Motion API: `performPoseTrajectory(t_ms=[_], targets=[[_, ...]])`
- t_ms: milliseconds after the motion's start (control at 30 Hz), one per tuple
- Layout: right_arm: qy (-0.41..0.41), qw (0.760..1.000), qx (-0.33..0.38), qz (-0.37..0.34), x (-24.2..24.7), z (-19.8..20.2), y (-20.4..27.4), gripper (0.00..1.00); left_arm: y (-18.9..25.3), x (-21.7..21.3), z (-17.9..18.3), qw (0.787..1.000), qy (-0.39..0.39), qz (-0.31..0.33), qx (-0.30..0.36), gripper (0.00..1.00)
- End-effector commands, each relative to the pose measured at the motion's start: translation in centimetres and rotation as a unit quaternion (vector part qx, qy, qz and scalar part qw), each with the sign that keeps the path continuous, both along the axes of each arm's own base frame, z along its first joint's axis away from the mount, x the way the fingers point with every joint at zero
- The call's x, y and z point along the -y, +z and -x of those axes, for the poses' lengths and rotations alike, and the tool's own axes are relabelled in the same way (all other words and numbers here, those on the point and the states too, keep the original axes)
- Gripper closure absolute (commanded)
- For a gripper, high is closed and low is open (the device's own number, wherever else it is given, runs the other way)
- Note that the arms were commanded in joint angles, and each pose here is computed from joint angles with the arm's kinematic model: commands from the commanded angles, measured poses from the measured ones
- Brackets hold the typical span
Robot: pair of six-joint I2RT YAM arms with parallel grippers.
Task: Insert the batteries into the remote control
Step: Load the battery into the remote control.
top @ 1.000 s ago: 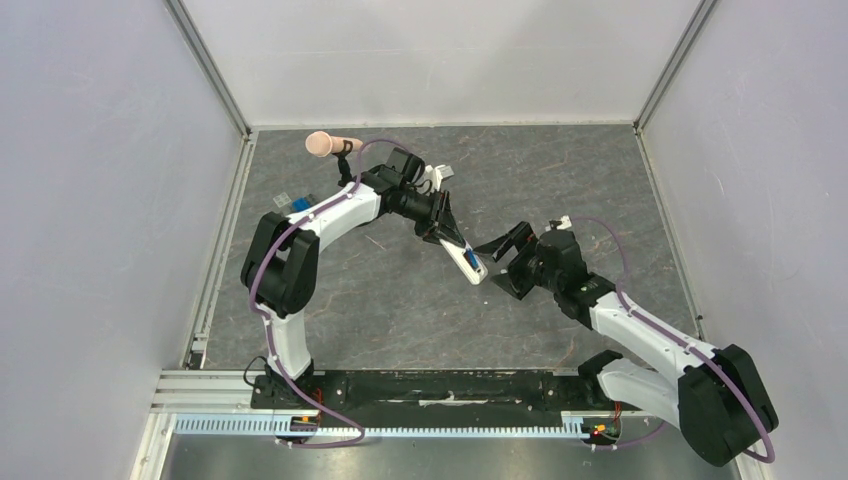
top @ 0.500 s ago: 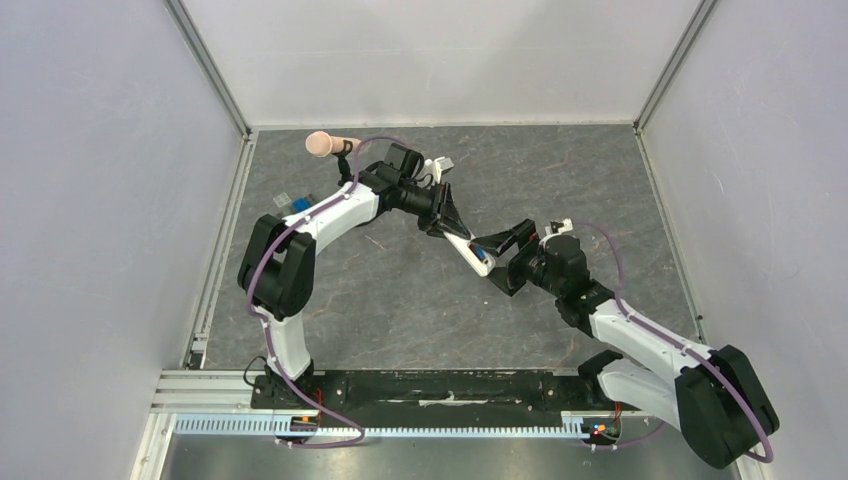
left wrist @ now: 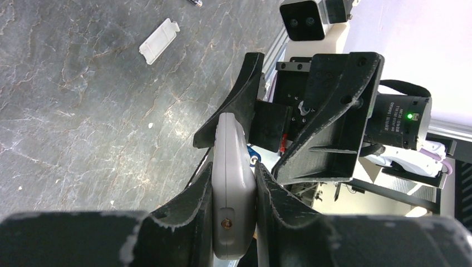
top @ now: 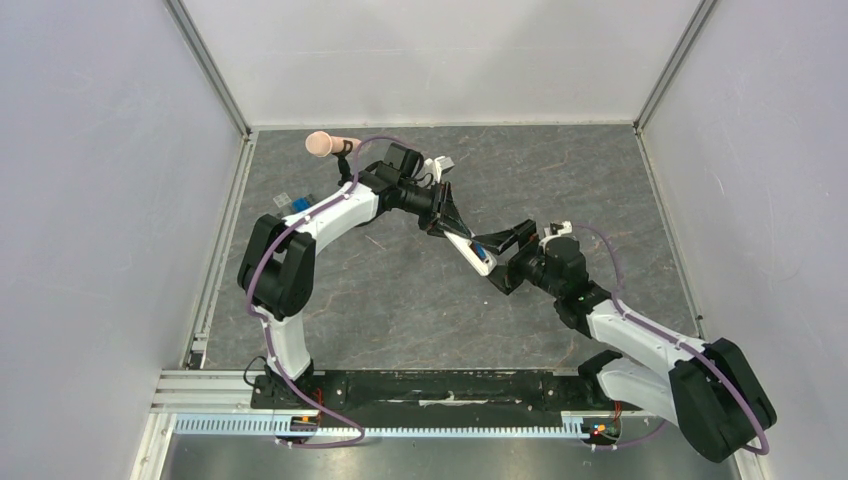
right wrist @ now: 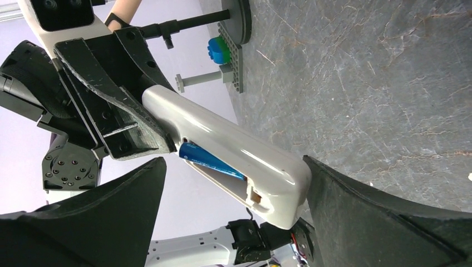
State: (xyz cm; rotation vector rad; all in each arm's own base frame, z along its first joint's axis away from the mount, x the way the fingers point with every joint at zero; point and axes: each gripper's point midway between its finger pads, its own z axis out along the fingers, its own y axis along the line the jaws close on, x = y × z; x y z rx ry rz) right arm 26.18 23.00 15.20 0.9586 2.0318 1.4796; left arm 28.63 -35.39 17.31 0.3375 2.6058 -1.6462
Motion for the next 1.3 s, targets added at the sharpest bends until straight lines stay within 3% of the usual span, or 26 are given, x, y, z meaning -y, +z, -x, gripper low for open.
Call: performPoseTrajectory(t_ms=[0,300,733,1267], targets=[[-0.011,0.999,0.017,-0.029,0.2,-0.2,0.8,0.08,3.1,0.1,1.0,0.999,-0.024,0.035,0.029,0.98],[-0.02,0.997,0.033,-0.062,0.4,-0.1,1.3,0.2,2.9,0.1,1.2,0.998,-0.031,0.03,0.037,0.98],[0.004,0.998,0.035,-0.059,-0.5,-0.4,1.7,0.14,3.1,0.5,1.5,0.998,-0.04,0.032,0.046,0.98],[0.015,0.996,0.028,-0.084,-0.6,0.3,1.3,0.46,3.9,0.7,1.4,0.998,-0.029,0.034,0.034,0.98]])
